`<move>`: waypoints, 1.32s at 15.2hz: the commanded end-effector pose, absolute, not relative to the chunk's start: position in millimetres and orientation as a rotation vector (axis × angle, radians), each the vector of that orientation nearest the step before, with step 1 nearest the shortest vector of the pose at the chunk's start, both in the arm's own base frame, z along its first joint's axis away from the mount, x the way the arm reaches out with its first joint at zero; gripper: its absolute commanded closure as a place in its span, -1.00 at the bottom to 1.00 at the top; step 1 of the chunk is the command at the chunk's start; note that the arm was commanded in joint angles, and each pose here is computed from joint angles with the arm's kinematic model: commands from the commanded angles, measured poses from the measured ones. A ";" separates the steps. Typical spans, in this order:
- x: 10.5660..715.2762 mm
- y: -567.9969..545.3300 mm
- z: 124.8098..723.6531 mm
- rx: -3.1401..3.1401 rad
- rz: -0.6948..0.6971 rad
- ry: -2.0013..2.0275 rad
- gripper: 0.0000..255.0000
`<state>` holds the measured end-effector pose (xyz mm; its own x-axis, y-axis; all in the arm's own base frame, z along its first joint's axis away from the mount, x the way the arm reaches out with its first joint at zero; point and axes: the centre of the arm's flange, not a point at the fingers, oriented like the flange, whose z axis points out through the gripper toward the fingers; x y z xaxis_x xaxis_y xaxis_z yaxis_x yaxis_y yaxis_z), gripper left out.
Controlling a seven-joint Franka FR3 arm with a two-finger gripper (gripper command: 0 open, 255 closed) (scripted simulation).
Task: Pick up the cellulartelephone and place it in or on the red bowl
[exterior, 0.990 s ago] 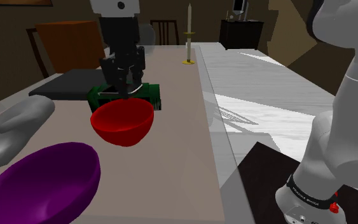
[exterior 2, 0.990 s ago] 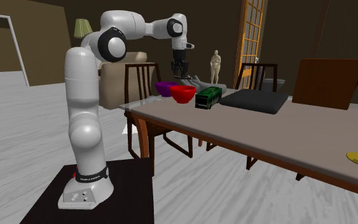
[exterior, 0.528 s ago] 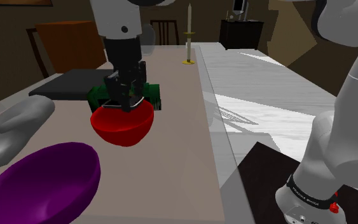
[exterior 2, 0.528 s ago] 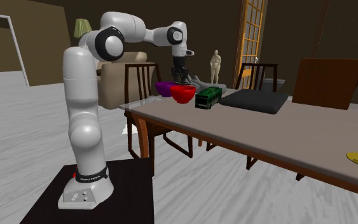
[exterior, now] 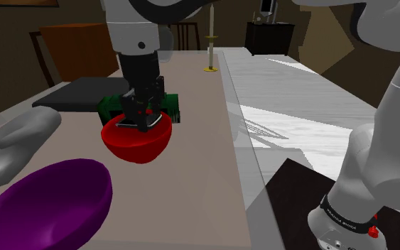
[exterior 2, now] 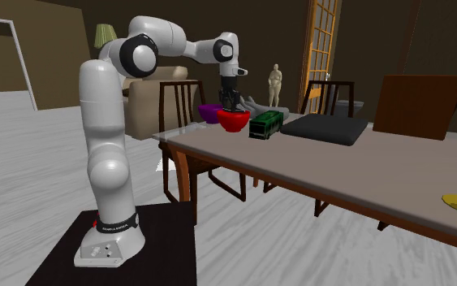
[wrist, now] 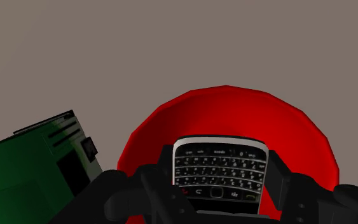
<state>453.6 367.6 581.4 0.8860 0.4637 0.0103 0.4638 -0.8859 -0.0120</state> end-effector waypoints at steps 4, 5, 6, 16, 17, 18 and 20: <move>453.6 367.6 581.3 -3.037 -0.012 -0.747 -1.00; 453.6 367.6 581.3 -3.037 -0.012 -0.747 -1.00; 453.6 367.6 581.3 -3.037 -0.012 -0.747 -1.00; 453.4 366.9 631.3 -3.037 -0.012 -0.747 -1.00; 453.4 366.9 631.3 -3.037 -0.012 -0.747 -1.00; 453.4 366.9 631.3 -3.037 -0.012 -0.747 -1.00; 453.4 366.9 631.3 -3.037 -0.012 -0.747 -1.00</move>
<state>453.4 366.9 631.3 0.8860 0.4636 0.0106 0.4637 -0.8859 -0.0120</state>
